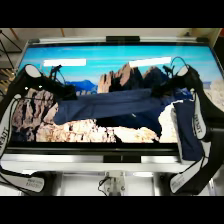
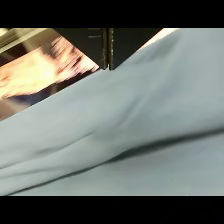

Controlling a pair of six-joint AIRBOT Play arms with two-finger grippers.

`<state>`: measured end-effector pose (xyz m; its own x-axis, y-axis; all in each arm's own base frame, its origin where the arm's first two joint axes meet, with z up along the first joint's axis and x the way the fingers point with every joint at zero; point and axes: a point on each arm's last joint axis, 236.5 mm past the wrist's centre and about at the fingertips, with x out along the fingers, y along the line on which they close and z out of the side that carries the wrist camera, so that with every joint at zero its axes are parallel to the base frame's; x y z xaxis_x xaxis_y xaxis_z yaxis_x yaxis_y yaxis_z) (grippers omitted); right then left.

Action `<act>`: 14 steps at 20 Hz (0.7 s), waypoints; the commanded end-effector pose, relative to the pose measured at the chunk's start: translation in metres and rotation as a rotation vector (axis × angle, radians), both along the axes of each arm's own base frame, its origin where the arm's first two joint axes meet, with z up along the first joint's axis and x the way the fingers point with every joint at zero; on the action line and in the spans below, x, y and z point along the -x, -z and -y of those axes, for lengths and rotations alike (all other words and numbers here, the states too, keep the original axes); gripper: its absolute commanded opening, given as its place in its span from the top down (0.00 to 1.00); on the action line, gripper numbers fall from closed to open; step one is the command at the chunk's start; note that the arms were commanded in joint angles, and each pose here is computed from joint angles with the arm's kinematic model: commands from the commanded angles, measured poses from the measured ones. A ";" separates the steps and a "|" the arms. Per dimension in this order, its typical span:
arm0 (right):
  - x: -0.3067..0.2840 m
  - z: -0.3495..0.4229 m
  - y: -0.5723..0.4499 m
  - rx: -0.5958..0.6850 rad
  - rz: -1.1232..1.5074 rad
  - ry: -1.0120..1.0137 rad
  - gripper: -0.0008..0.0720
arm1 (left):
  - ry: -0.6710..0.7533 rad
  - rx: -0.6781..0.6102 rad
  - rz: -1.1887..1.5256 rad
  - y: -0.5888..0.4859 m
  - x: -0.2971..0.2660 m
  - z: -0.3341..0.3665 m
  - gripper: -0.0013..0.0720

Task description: Fold the shirts.

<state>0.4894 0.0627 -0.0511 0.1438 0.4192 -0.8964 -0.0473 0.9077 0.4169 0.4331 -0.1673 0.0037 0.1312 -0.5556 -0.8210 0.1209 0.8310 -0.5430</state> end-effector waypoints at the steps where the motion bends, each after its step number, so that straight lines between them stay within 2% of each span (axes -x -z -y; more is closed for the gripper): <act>1: 0.007 -0.015 -0.080 -0.056 0.124 -0.026 0.89 | -0.012 0.136 0.086 -0.006 -0.017 0.078 0.94; 4: 0.049 -0.042 -0.157 -0.162 0.164 -0.101 0.89 | 0.002 0.293 0.025 0.009 0.003 0.175 0.94; 7: 0.088 -0.045 -0.217 -0.149 0.229 -0.112 0.89 | 0.023 0.285 0.044 0.034 0.019 0.226 0.94; 11: 0.123 -0.048 -0.262 -0.149 0.283 -0.097 0.89 | -0.094 0.362 -0.029 0.051 0.032 0.276 0.94; 14: 0.127 -0.046 -0.264 -0.137 0.281 -0.091 0.89 | -0.112 0.387 0.057 0.046 0.029 0.296 0.94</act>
